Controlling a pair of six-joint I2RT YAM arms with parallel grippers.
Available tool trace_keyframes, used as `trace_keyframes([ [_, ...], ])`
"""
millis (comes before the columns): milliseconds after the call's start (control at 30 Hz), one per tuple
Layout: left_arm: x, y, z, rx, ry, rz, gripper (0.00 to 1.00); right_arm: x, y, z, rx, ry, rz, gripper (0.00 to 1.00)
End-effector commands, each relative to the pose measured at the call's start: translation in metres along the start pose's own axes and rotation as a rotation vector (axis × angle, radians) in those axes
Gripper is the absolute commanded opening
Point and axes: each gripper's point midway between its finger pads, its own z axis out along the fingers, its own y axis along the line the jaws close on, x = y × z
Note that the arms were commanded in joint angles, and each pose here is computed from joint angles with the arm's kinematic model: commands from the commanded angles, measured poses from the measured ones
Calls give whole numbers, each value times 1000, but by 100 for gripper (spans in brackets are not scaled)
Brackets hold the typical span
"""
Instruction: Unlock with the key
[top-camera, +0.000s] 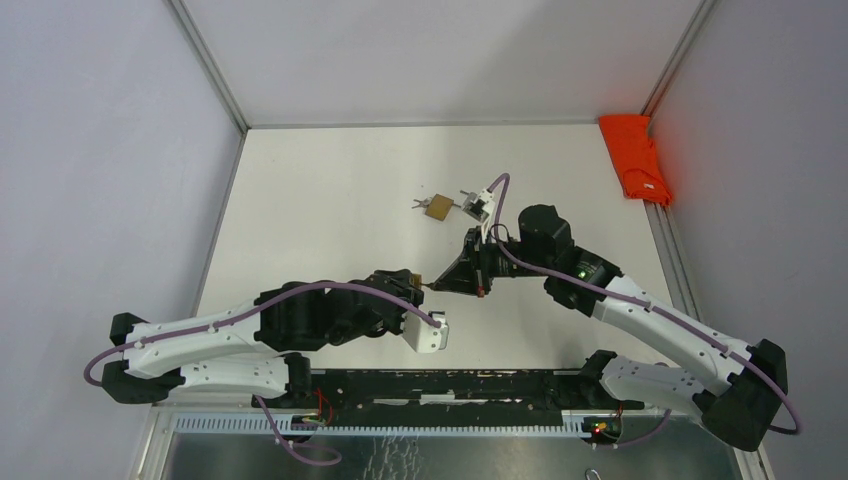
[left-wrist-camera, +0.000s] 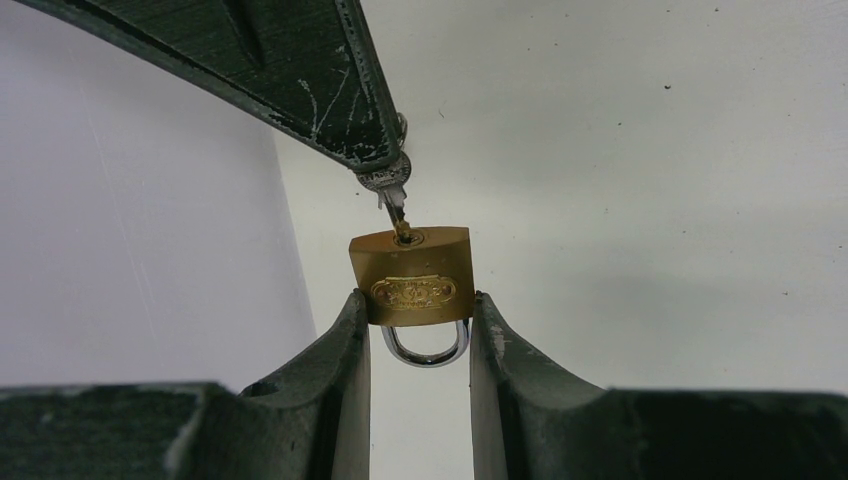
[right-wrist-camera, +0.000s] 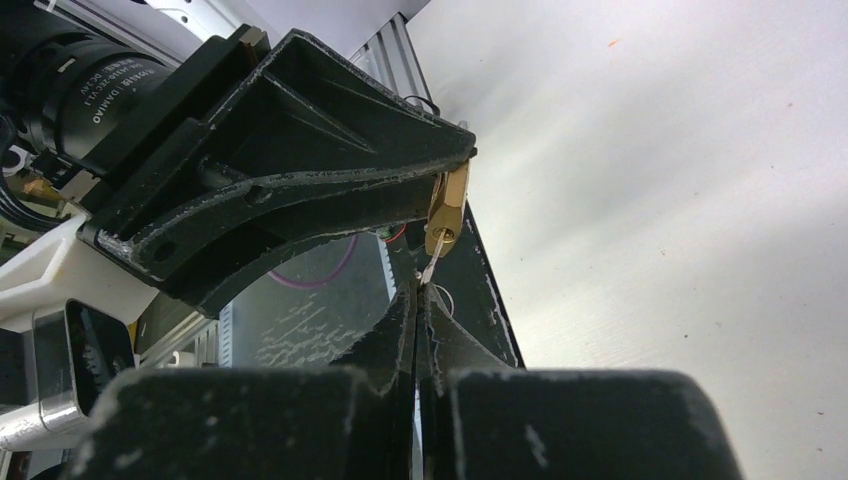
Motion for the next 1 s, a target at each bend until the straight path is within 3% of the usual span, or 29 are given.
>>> trace_keyframes([
  [0,-22,18,-8,-54,-90,-73,2,-26,13,0,-32,-95,-54,0],
  [433,-28,37,-12,-132,-98,-145,2,-9,-1,-1,5,-116,6,0],
  [967,-24,30,-11,-112,-92,-134,2,-30,7,-8,19,-179,-23,0],
])
